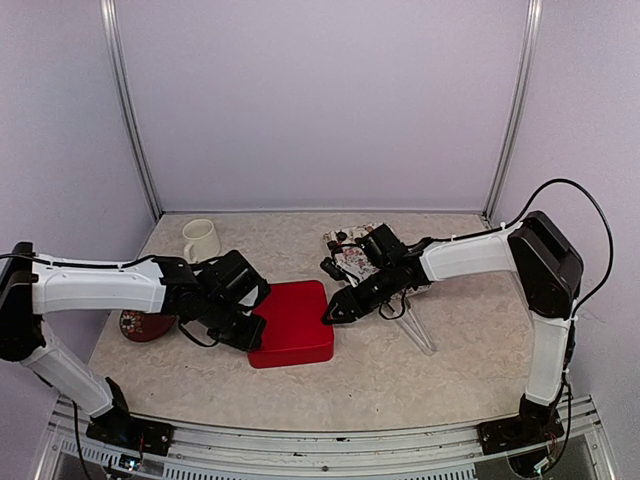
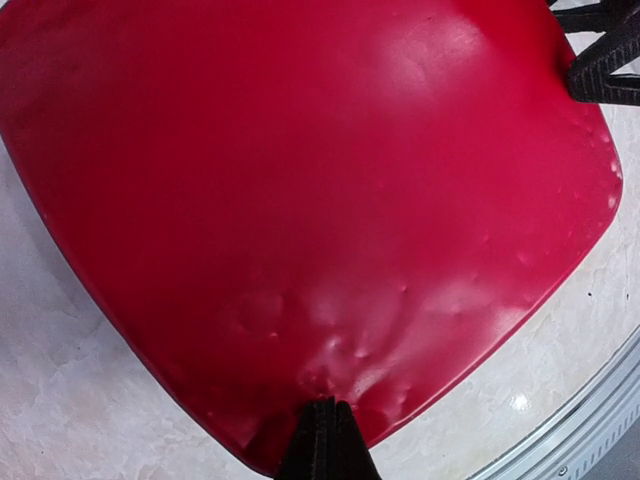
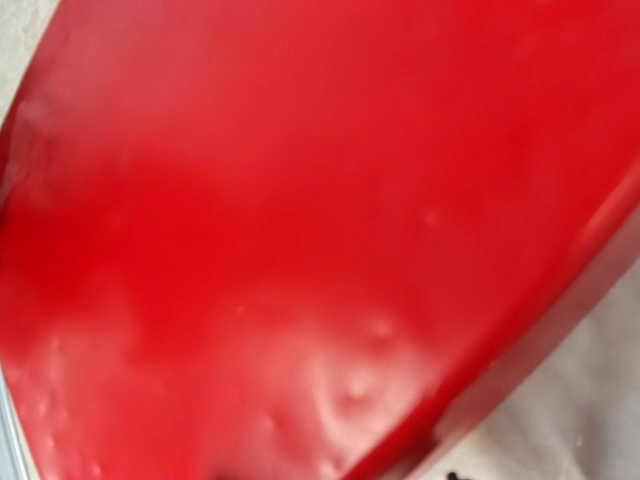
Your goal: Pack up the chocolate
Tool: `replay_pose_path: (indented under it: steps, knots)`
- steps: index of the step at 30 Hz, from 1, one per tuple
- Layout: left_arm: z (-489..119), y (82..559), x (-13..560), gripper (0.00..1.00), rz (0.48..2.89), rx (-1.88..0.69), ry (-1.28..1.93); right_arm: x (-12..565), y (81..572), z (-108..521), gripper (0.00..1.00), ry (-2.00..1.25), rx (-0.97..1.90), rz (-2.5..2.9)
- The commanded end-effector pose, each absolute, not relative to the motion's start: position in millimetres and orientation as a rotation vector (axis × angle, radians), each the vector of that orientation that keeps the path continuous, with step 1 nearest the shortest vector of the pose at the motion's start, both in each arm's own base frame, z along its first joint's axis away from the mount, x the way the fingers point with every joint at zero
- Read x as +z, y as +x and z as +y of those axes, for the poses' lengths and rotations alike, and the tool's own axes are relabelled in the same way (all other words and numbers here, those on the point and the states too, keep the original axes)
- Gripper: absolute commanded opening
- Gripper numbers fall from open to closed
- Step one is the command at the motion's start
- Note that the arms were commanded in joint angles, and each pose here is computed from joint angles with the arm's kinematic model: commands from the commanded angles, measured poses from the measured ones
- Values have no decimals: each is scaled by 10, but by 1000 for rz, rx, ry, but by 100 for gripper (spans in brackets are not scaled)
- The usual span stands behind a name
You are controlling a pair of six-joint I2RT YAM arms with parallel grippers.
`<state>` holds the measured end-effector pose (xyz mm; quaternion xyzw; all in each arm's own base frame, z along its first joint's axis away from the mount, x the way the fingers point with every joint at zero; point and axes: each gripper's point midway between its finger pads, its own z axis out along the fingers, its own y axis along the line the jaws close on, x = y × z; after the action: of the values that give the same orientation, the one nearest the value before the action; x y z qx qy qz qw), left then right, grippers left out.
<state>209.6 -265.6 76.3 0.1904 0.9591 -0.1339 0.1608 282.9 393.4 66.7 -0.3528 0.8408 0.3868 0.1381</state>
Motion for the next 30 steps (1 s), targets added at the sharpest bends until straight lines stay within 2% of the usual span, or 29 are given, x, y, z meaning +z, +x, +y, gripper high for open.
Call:
replay_pose_path:
  steps: [1,7,13,17,24,30]
  knots:
    - [-2490,2310,851,2,2744,-298,460,340,2751,3789,53,-1034,985,2555]
    - [-2440,3119,1351,3,2572,-324,302,539,3032,3795,54,-951,996,2506]
    - [-2421,3534,1485,4,2507,-357,260,842,3416,3796,54,-902,969,2433]
    - [-2450,3542,1148,4,2567,-340,280,831,3508,3809,54,-905,959,2429]
    - [-2331,3378,484,3,2699,-235,257,489,3484,3861,52,-914,983,2488]
    - [-2467,3433,688,3,2647,-243,285,632,3511,3833,52,-906,965,2458]
